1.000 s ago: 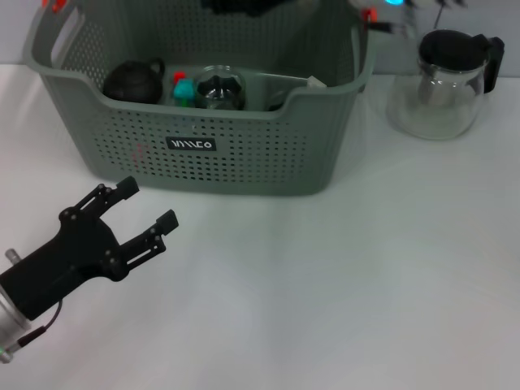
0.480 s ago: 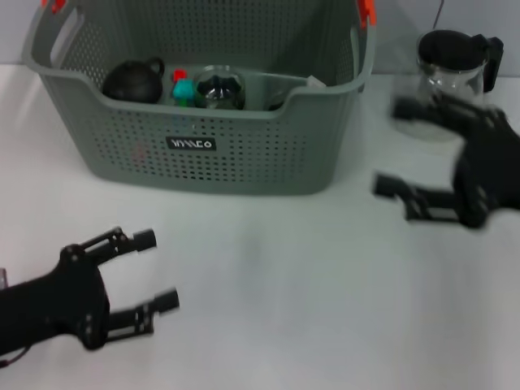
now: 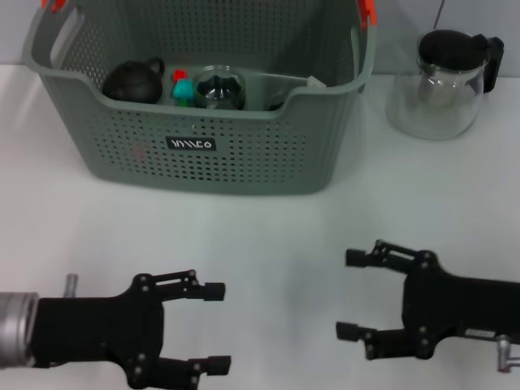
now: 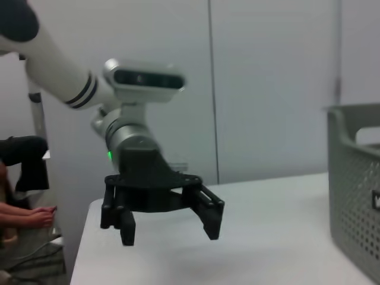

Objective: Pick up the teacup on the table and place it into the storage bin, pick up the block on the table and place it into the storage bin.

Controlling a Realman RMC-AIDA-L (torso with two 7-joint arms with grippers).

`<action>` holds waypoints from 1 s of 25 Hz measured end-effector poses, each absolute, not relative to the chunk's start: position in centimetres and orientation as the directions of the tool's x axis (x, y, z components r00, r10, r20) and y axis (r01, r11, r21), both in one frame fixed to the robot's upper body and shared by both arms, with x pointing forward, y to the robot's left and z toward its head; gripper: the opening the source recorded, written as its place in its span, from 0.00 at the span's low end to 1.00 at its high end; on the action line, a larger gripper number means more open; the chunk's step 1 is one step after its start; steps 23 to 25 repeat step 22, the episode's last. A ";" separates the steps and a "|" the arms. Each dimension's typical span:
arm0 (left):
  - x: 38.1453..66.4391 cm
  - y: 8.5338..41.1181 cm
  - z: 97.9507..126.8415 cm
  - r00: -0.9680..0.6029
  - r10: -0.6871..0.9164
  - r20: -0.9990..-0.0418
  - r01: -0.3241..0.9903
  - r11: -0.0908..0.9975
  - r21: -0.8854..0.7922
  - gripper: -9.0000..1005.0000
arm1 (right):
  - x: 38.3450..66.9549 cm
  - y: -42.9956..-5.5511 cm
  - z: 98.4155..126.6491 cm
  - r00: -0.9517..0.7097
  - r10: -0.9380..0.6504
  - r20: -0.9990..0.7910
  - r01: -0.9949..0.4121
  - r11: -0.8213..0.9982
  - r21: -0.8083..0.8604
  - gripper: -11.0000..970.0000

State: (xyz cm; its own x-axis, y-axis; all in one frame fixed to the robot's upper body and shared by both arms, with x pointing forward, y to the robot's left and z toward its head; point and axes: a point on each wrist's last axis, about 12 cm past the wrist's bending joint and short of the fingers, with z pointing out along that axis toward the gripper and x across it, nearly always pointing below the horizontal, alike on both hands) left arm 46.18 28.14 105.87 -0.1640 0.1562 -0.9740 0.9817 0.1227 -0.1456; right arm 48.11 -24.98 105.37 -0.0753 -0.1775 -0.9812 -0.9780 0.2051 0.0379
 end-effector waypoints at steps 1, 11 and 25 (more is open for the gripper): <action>46.3 27.9 105.8 -0.165 0.160 -0.973 0.982 0.119 -0.146 0.84 | 48.2 -24.8 105.1 -0.084 -0.182 -0.980 -0.978 0.201 0.047 0.97; 46.5 27.4 104.9 -0.184 0.194 -0.964 0.976 0.153 -0.155 0.84 | 48.5 -24.2 104.9 -0.087 -0.200 -0.976 -0.982 0.185 0.049 0.97; 46.6 27.3 104.9 -0.184 0.191 -0.964 0.975 0.162 -0.153 0.84 | 48.4 -24.0 104.7 -0.098 -0.198 -0.975 -0.982 0.180 0.062 0.97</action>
